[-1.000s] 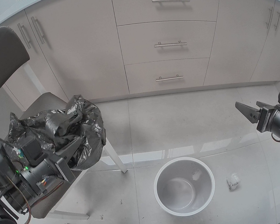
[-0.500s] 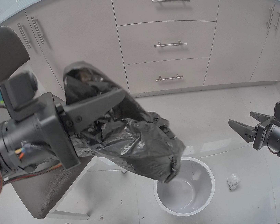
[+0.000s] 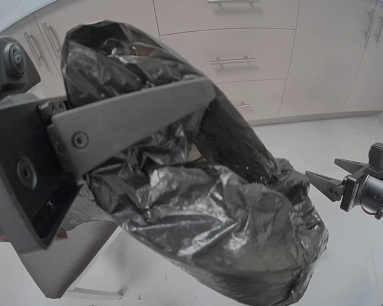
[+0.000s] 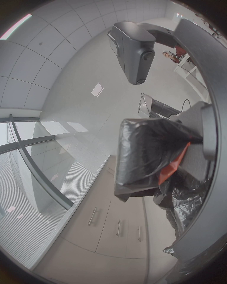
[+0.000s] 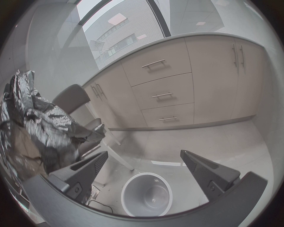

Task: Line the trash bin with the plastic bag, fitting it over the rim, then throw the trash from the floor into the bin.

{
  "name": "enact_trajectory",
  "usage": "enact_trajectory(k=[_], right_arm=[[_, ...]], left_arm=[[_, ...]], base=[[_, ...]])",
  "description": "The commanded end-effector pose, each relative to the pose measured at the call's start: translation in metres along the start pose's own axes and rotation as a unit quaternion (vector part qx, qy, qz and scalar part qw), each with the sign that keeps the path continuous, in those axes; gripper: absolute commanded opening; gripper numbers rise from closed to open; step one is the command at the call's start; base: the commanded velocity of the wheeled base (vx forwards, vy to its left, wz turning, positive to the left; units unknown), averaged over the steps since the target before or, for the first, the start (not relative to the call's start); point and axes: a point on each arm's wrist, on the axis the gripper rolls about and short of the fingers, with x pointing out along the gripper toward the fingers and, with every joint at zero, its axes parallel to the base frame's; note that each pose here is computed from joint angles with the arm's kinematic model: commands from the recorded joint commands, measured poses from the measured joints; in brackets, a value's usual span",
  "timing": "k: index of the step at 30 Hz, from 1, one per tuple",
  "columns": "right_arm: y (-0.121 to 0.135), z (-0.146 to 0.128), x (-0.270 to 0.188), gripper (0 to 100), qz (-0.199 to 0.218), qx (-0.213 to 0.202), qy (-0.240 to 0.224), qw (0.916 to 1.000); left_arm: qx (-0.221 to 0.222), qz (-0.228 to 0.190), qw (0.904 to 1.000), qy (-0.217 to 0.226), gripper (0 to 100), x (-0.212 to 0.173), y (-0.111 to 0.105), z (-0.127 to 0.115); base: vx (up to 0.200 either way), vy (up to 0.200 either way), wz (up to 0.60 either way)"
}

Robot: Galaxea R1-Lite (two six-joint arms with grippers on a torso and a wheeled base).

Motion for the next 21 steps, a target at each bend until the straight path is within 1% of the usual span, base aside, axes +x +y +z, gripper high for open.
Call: enact_trajectory(k=[1,2,3,6,8,11,15,19,21], right_arm=[[0.003,0.002,-0.003,100,0.018,0.004,-0.003,0.9998],[0.003,0.002,-0.003,100,0.018,0.004,-0.003,0.9998],[0.005,0.003,-0.006,100,0.039,0.005,-0.004,0.9992],[0.008,0.004,-0.009,100,0.060,0.019,-0.002,0.9980],[0.012,0.004,-0.012,100,0.095,0.028,0.004,0.9950],[0.013,0.006,-0.019,100,0.133,0.031,0.009,0.9905],[0.012,0.007,-0.025,100,0.154,0.035,0.027,0.9870],[0.013,0.007,-0.031,100,0.197,0.054,0.050,0.9777],[0.014,0.005,-0.030,100,0.208,0.055,0.063,0.9746]], left_arm=[[-0.005,-0.007,1.0000,0.004,0,-0.001,-0.001,-0.003],[-0.005,-0.007,1.0000,0.004,0,-0.001,-0.001,-0.003],[-0.006,-0.007,0.9999,0.006,0,-0.001,-0.001,-0.004],[-0.005,-0.007,0.9999,0.004,0,-0.001,-0.001,-0.003],[-0.005,-0.008,1.0000,0.003,0,-0.001,-0.001,-0.003],[-0.006,-0.007,0.9999,0.004,0,-0.001,-0.001,-0.003],[-0.006,-0.007,0.9999,0.004,0,-0.001,-0.001,-0.003],[-0.005,-0.008,1.0000,0.003,0,-0.001,-0.001,-0.003],[-0.006,-0.007,1.0000,0.002,0,-0.001,-0.002,-0.002]], base=[[0.000,0.000,0.00],[0.000,0.000,0.00],[0.000,0.000,0.00],[0.000,0.000,0.00],[0.000,0.000,0.00],[0.000,0.000,0.00],[0.000,0.000,0.00],[0.000,0.000,0.00],[0.000,0.000,0.00]])
